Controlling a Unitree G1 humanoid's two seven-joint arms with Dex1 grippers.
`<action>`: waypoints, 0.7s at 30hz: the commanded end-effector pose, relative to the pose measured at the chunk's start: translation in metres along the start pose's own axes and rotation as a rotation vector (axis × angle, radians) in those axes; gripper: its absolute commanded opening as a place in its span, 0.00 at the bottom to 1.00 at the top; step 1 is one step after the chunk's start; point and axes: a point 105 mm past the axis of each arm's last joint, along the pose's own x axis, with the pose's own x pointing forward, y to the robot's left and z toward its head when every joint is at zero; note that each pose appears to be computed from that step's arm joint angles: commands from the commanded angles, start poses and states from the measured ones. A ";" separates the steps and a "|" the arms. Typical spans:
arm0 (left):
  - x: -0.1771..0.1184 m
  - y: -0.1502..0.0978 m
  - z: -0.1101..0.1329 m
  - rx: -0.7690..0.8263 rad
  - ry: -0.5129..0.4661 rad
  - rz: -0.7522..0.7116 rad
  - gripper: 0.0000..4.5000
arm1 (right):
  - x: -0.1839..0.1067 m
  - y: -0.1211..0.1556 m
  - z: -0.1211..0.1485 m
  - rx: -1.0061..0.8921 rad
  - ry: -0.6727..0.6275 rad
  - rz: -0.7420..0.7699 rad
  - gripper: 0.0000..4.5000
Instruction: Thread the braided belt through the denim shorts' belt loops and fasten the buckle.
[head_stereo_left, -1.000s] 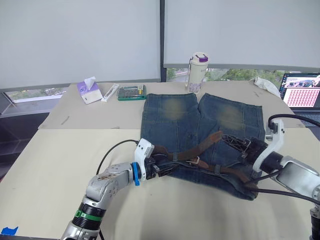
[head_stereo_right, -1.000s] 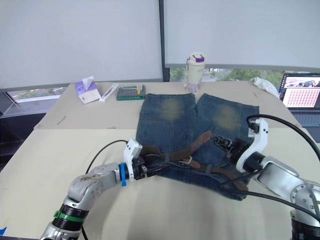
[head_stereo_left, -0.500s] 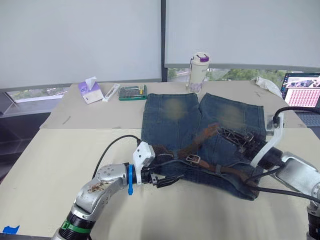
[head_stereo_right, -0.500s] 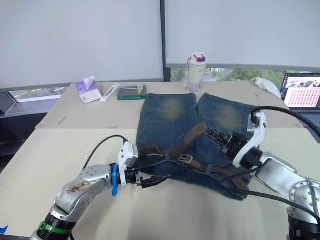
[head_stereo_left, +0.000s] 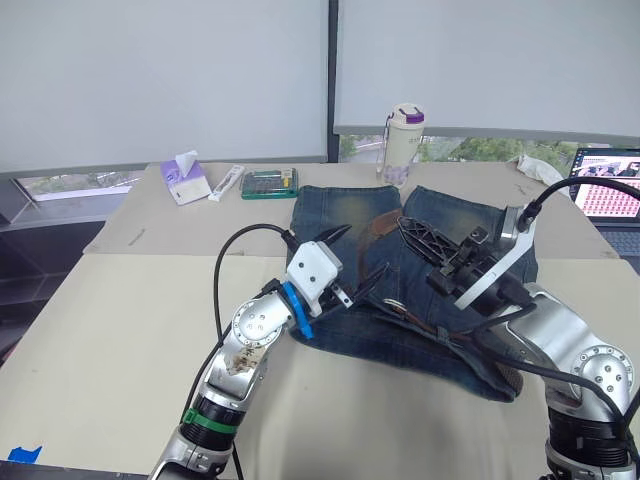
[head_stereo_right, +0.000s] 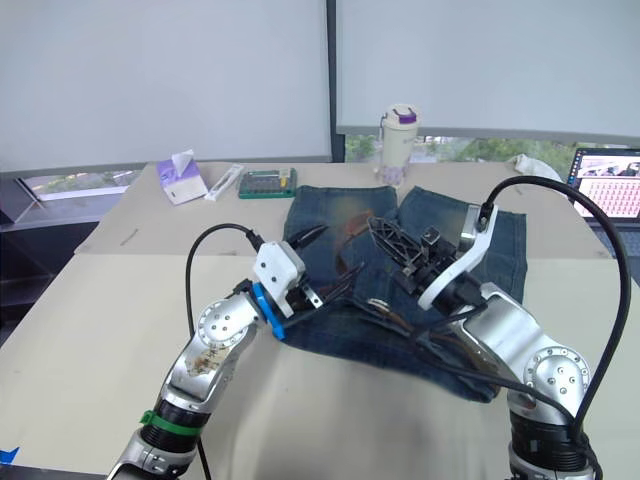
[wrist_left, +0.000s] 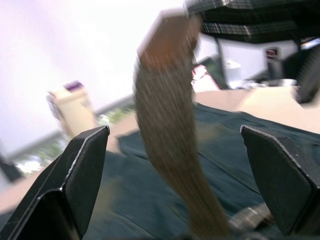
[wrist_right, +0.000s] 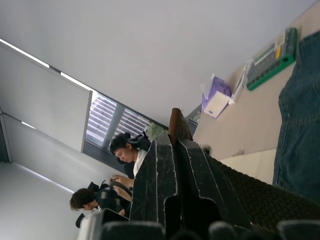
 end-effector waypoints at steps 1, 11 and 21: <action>0.007 -0.002 0.015 0.031 -0.065 0.015 0.99 | -0.001 0.008 0.003 0.010 -0.022 0.024 0.00; 0.004 -0.001 0.009 0.022 -0.049 0.014 0.22 | -0.003 0.001 0.003 0.022 -0.029 -0.006 0.00; -0.007 -0.001 -0.007 -0.145 0.026 -0.003 0.00 | -0.009 0.000 -0.004 -0.217 0.010 0.015 0.32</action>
